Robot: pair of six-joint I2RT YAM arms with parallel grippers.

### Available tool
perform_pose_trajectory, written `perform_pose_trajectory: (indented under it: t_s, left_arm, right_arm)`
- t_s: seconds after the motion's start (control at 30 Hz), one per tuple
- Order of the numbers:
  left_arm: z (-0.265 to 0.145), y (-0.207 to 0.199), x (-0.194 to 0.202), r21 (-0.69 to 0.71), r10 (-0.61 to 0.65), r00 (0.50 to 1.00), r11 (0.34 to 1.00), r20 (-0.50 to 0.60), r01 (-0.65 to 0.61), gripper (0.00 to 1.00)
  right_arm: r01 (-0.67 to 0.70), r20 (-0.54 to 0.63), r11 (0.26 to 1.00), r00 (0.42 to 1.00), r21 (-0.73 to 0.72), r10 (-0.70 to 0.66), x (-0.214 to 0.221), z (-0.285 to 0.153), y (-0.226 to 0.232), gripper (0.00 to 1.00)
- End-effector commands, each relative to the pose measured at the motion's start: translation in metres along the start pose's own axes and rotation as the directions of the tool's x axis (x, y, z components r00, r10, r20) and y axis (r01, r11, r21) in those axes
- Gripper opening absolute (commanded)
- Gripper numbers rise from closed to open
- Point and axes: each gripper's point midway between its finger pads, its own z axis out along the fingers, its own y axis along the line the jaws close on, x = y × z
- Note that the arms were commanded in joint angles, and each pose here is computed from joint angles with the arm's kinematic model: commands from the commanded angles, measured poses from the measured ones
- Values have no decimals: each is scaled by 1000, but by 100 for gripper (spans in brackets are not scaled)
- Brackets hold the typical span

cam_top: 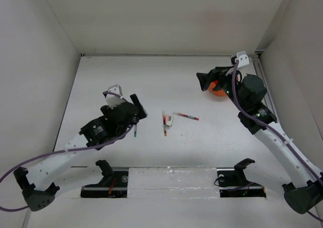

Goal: Sort the stationery into containers
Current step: Pick up the pen from the center of the board.

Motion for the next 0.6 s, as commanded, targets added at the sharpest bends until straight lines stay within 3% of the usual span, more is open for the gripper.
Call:
perform_pose_trajectory:
  t_s: [0.0,0.07,0.13,0.17,0.33,0.4,0.57]
  left_arm:
    - [25,15,20,-164,-1,1000,987,-3,1,100]
    - [47,19,47,-244,34,996,968,-85,-54,100]
    - [81,36,65,-310,-24,982,950,-187,-36,100]
    - [94,25,69,-245,-24,978,969,-208,-28,100]
    - [119,36,90,-227,7,968,972,-249,-65,100]
    - [131,53,101,-282,17,959,954,-284,-100,100]
    - [135,53,126,-258,10,935,960,-355,-109,90]
  right_arm:
    - [-5,-66,999,998,-33,2,14,-9,14,100]
    - [-5,-68,999,998,-44,2,16,-11,17,100]
    - [-6,-70,999,998,-53,2,17,-11,21,100]
    - [-6,-79,999,997,-51,2,20,-9,20,100]
    - [-8,-94,997,996,-83,1,24,-11,28,100]
    - [-10,-99,995,995,-103,0,27,-14,32,100]
    - [-12,-111,993,994,-115,-1,34,-13,34,100]
